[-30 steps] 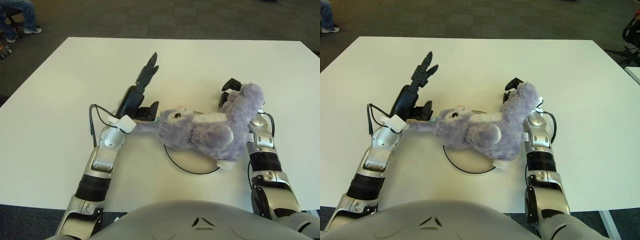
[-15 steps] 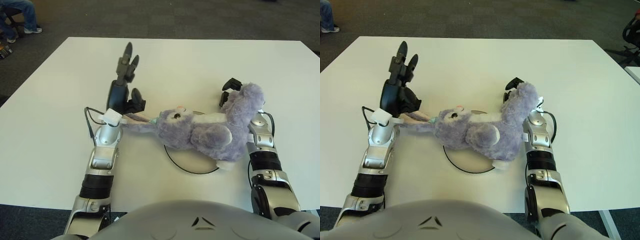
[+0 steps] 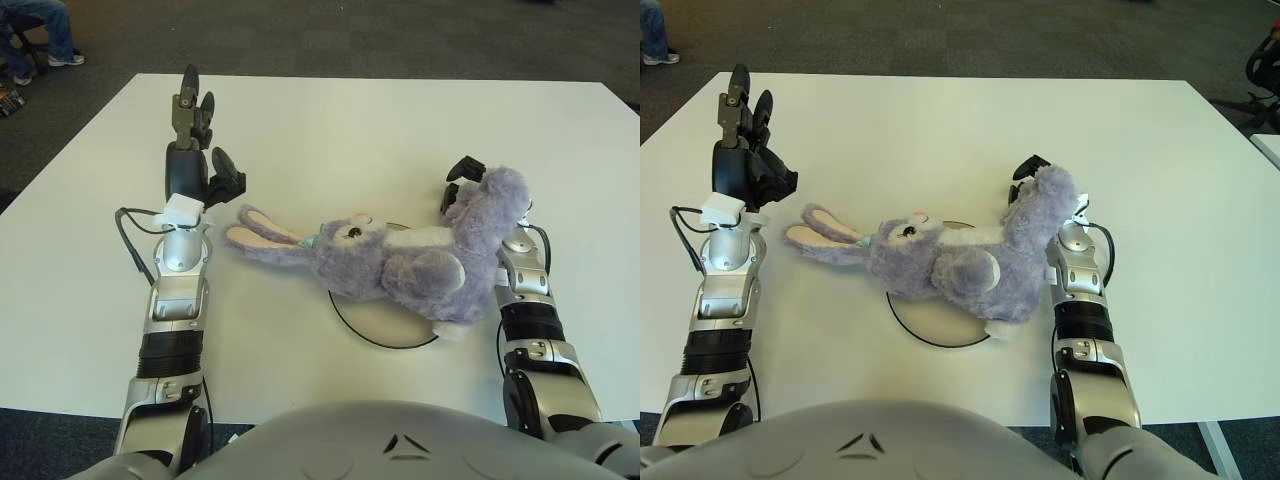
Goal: Put the doll into the plate.
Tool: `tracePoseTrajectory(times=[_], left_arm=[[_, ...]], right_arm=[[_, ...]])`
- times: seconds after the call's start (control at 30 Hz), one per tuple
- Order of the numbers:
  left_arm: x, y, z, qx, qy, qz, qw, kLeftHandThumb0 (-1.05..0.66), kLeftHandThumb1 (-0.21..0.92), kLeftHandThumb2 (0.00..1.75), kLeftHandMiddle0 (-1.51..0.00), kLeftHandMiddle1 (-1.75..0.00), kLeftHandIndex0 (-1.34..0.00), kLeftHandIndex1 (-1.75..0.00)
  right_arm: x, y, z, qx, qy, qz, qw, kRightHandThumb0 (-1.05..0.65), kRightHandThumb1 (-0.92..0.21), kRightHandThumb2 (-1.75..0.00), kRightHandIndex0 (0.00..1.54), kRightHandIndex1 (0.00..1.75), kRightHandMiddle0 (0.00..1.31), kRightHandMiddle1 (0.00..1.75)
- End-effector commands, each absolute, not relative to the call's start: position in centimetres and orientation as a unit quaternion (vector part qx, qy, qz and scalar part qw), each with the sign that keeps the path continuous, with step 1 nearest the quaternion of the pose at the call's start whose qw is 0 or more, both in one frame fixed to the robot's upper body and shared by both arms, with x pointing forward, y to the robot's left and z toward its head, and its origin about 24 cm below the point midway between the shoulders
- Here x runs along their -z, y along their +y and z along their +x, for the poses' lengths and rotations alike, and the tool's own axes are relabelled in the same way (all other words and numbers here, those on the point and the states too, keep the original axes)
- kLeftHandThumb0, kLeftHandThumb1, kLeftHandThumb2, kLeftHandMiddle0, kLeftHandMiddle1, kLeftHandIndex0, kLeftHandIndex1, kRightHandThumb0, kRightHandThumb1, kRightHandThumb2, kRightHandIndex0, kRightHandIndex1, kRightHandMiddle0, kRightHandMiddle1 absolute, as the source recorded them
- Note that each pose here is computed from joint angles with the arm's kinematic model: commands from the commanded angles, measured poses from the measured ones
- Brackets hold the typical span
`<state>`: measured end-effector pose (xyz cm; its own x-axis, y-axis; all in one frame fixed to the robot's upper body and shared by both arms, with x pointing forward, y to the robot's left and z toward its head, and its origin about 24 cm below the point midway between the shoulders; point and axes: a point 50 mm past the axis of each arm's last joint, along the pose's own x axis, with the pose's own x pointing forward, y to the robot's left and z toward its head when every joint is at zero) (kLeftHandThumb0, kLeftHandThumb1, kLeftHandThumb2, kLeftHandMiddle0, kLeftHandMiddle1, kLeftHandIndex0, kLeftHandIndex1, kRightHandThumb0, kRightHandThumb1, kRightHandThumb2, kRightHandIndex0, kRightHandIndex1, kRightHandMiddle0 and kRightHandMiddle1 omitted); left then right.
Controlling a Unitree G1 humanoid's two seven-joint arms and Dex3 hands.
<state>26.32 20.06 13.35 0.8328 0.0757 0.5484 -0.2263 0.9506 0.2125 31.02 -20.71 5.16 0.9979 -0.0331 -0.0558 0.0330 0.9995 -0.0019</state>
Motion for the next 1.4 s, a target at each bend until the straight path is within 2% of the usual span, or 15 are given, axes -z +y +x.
tracePoseTrajectory(times=[0.0,0.07,0.13,0.17,0.2,0.23,0.27,0.33,0.37,0.47,0.67,1.0,1.17,1.37], left_arm=[[-13.2,21.3,26.4,-0.095,-0.277,0.123,0.948,-1.0,0.92,1.17,-0.4,-0.09,0.0,-0.58],[-13.3,21.8,26.6,-0.097,-0.278,0.112,0.949,-0.95,0.92,1.13,-0.5,-0.16,-0.01,-0.97],[-13.3,22.0,26.8,-0.099,-0.278,0.103,0.95,-0.91,0.92,1.1,-0.52,-0.31,-0.08,-1.16],[-13.3,22.1,26.8,-0.1,-0.278,0.1,0.95,-0.89,0.92,1.08,-0.54,-0.47,-0.12,-1.22],[-13.4,22.2,26.9,-0.101,-0.279,0.098,0.95,-0.86,0.92,1.06,-0.54,-0.75,-0.17,-1.31],[-13.4,22.3,26.9,-0.104,-0.279,0.095,0.95,-0.84,0.92,1.05,-0.54,-0.93,-0.2,-1.36],[-13.5,22.3,27.0,-0.106,-0.28,0.094,0.95,-0.79,0.92,1.01,-0.66,-1.12,-0.24,-1.44],[-13.8,22.4,27.1,-0.115,-0.284,0.091,0.948,-0.68,0.92,0.93,-0.77,-1.35,-0.3,-1.56],[-13.9,22.3,27.1,-0.117,-0.285,0.09,0.947,-0.57,0.87,0.85,-0.82,-1.43,-0.29,-1.63],[-14.5,22.0,27.1,-0.123,-0.292,0.083,0.945,-0.44,0.77,0.82,-0.89,-1.57,-0.31,-1.71],[-14.1,22.0,27.2,-0.121,-0.278,0.046,0.952,-0.4,0.64,0.91,-0.96,-1.72,-0.37,-1.74],[-12.4,22.2,28.9,-0.062,-0.226,-0.03,0.972,-0.43,0.47,1.12,-1.09,-1.75,-0.49,-1.75],[-11.8,22.2,29.4,-0.029,-0.201,-0.041,0.978,-0.45,0.41,1.2,-1.1,-1.75,-0.54,-1.75],[-11.2,22.3,29.7,-0.001,-0.162,-0.037,0.986,-0.51,0.25,1.4,-1.06,-1.75,-0.66,-1.75]], right_arm=[[-4.2,-21.2,30.6,0.023,0.052,0.0,0.998,-0.01,0.01,-1.69,0.85,1.75,0.63,1.75],[-4.2,-21.2,30.6,0.023,0.052,-0.001,0.998,-0.01,0.01,-1.69,0.85,1.75,0.63,1.75],[-4.2,-21.2,30.6,0.024,0.053,-0.001,0.998,-0.01,0.01,-1.7,0.85,1.75,0.64,1.75],[-4.2,-21.2,30.6,0.024,0.053,-0.001,0.998,-0.01,0.01,-1.7,0.85,1.75,0.64,1.75],[-4.2,-21.2,30.6,0.024,0.053,-0.001,0.998,-0.01,0.02,-1.7,0.85,1.75,0.64,1.75],[-4.2,-21.2,30.6,0.024,0.053,-0.001,0.998,-0.01,0.02,-1.71,0.86,1.75,0.64,1.75],[-4.2,-21.2,30.6,0.024,0.053,-0.001,0.998,-0.01,0.02,-1.71,0.86,1.75,0.64,1.75],[-4.2,-21.2,30.6,0.025,0.053,0.0,0.998,-0.01,0.02,-1.7,0.85,1.75,0.64,1.75],[-4.2,-21.3,30.6,0.025,0.053,0.0,0.998,-0.01,0.01,-1.7,0.85,1.75,0.64,1.75],[-4.2,-21.3,30.5,0.025,0.053,0.0,0.998,-0.01,0.01,-1.69,0.85,1.74,0.63,1.75],[-4.2,-21.3,30.5,0.025,0.054,0.001,0.998,-0.01,0.0,-1.68,0.84,1.74,0.63,1.75],[-4.2,-21.3,30.4,0.027,0.055,0.003,0.998,-0.01,0.0,-1.68,0.84,1.74,0.62,1.75],[-4.2,-21.3,30.4,0.027,0.055,0.001,0.998,-0.01,0.0,-1.68,0.84,1.74,0.62,1.75],[-4.2,-21.3,30.4,0.026,0.055,-0.001,0.998,-0.01,0.0,-1.68,0.84,1.74,0.63,1.75]])
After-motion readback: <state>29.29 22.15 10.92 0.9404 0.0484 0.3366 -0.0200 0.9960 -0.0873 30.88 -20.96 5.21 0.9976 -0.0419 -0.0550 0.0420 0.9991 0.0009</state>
